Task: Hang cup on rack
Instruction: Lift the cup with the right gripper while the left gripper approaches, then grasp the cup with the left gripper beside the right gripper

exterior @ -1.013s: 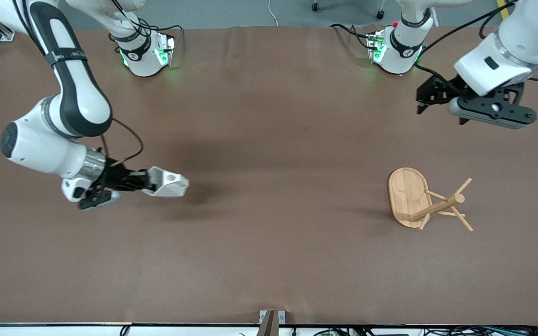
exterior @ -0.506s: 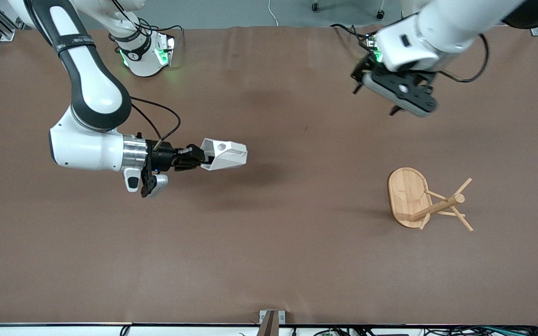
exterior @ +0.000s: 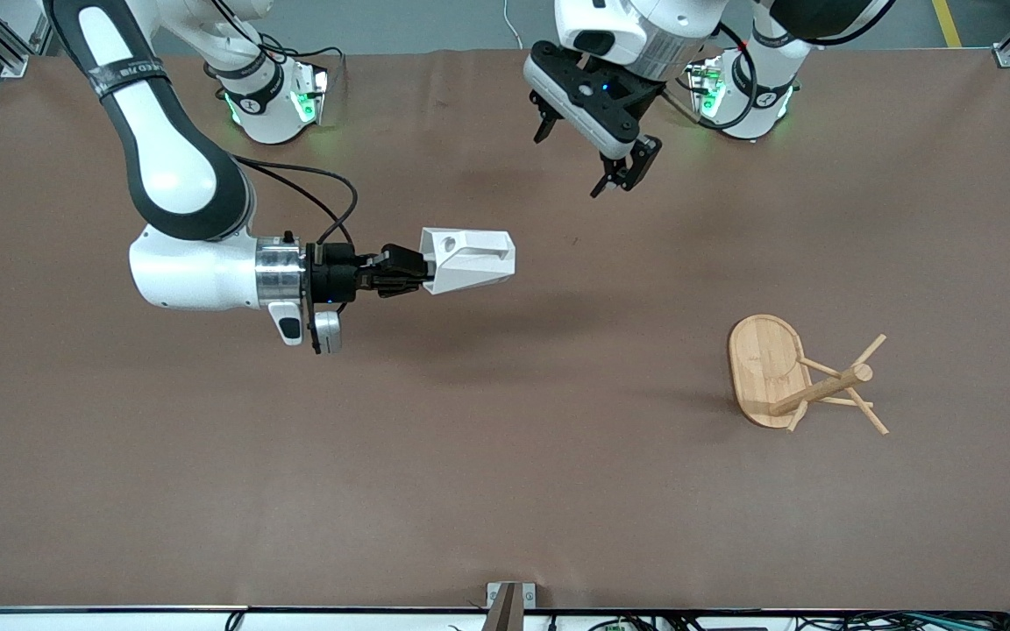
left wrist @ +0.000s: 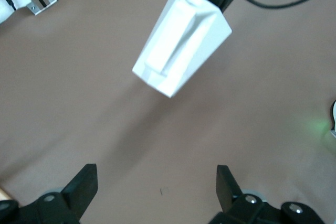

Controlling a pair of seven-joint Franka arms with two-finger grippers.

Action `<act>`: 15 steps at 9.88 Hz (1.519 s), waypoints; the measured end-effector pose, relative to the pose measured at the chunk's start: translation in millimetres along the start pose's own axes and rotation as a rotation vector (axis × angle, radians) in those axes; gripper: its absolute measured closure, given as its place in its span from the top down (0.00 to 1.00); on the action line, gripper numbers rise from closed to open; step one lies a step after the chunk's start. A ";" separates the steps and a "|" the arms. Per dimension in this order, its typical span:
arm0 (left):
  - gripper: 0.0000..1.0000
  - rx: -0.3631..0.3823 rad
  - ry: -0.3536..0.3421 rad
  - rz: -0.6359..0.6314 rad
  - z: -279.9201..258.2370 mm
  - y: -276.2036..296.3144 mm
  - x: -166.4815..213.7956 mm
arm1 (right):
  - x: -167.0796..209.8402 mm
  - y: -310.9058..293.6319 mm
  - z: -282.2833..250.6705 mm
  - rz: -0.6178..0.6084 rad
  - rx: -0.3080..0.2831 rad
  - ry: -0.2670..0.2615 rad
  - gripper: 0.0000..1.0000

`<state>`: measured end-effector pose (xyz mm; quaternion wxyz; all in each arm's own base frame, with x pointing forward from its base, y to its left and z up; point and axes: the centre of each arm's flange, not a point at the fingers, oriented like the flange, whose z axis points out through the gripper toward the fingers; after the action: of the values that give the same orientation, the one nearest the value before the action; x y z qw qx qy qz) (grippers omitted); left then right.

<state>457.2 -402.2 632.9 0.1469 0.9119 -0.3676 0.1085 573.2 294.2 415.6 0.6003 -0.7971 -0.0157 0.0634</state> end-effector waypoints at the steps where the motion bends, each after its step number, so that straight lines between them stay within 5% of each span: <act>1: 1.00 -0.011 0.025 0.038 7.8 -3.7 6.1 | -1.1 -0.3 3.3 0.001 0.002 -0.005 0.06; 8: 1.00 -0.073 0.064 0.330 71.5 -0.4 38.0 | -16.2 -7.6 37.9 -0.008 0.006 -0.061 0.06; 15: 1.00 -0.104 -0.034 0.455 103.3 -11.4 25.2 | -21.2 -9.6 46.5 -0.030 0.007 -0.076 0.05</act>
<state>492.3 -446.3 542.0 0.1590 0.7985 -0.5712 0.1045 547.1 339.1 413.9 0.6029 -0.7917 -0.0503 0.0847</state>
